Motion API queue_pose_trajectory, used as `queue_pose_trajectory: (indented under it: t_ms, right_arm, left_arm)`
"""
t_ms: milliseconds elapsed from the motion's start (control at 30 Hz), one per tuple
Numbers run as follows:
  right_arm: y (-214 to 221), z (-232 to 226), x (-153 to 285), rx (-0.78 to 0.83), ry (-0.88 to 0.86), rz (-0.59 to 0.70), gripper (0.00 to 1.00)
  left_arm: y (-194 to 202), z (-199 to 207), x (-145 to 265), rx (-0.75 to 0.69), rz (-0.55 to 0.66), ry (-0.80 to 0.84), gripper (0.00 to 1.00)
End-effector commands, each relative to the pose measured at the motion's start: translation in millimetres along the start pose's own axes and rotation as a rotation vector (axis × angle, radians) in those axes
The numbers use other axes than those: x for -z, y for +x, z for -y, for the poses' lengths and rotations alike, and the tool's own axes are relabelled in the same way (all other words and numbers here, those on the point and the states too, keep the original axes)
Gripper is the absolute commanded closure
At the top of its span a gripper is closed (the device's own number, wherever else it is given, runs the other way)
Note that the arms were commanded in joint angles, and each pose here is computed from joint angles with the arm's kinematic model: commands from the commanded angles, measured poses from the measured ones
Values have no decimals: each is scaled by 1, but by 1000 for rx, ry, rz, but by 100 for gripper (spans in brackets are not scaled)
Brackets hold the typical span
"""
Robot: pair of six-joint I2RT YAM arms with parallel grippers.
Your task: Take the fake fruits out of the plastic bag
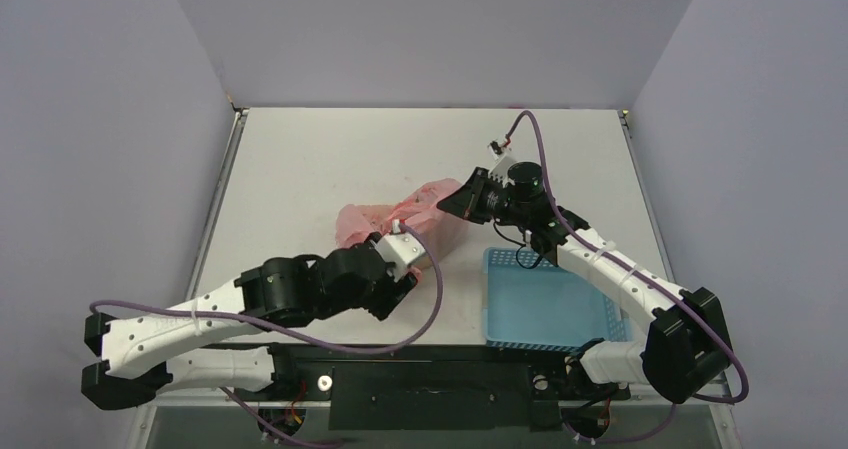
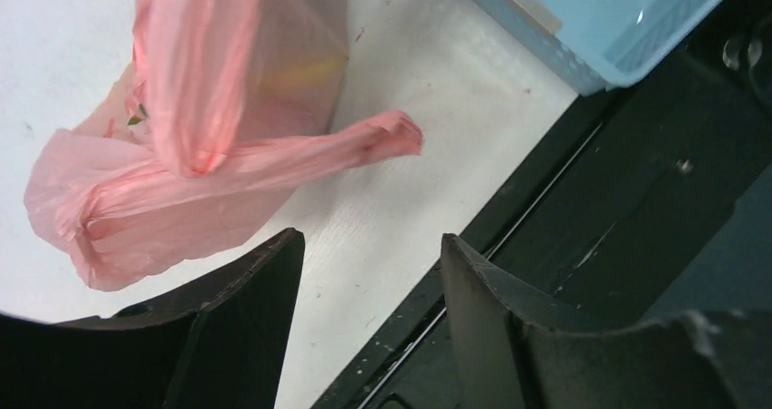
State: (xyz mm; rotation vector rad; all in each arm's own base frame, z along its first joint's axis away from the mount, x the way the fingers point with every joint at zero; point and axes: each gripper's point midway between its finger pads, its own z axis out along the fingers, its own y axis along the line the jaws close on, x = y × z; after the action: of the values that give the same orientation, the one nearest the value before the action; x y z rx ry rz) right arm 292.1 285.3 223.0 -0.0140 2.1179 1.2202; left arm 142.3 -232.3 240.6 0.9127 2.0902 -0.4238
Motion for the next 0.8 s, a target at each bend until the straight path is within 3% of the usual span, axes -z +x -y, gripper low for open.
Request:
queue_pose_trajectory:
  t_ms: [0, 133, 333, 500, 700, 767]
  right_arm:
    - [-16, -19, 3, 42, -42, 47, 100]
    - [-16, -21, 2, 40, -47, 37, 100]
    - [-18, -21, 2, 48, -42, 36, 100]
    - [-16, -20, -1, 41, -47, 28, 100]
    - [-14, -20, -2, 27, -59, 27, 100]
    - [-13, -21, -3, 22, -65, 22, 100]
  left_arm:
    - [-8, -14, 8, -241, 111, -205, 45]
    - [-10, -19, 1, -428, 114, -373, 44]
    - [-21, -15, -11, -592, 141, -561, 43]
    - [-17, 2, -31, -684, 127, -501, 42]
    - [-18, 2, -41, -686, 118, -467, 56]
    - [-17, -3, -44, -669, 104, -475, 67]
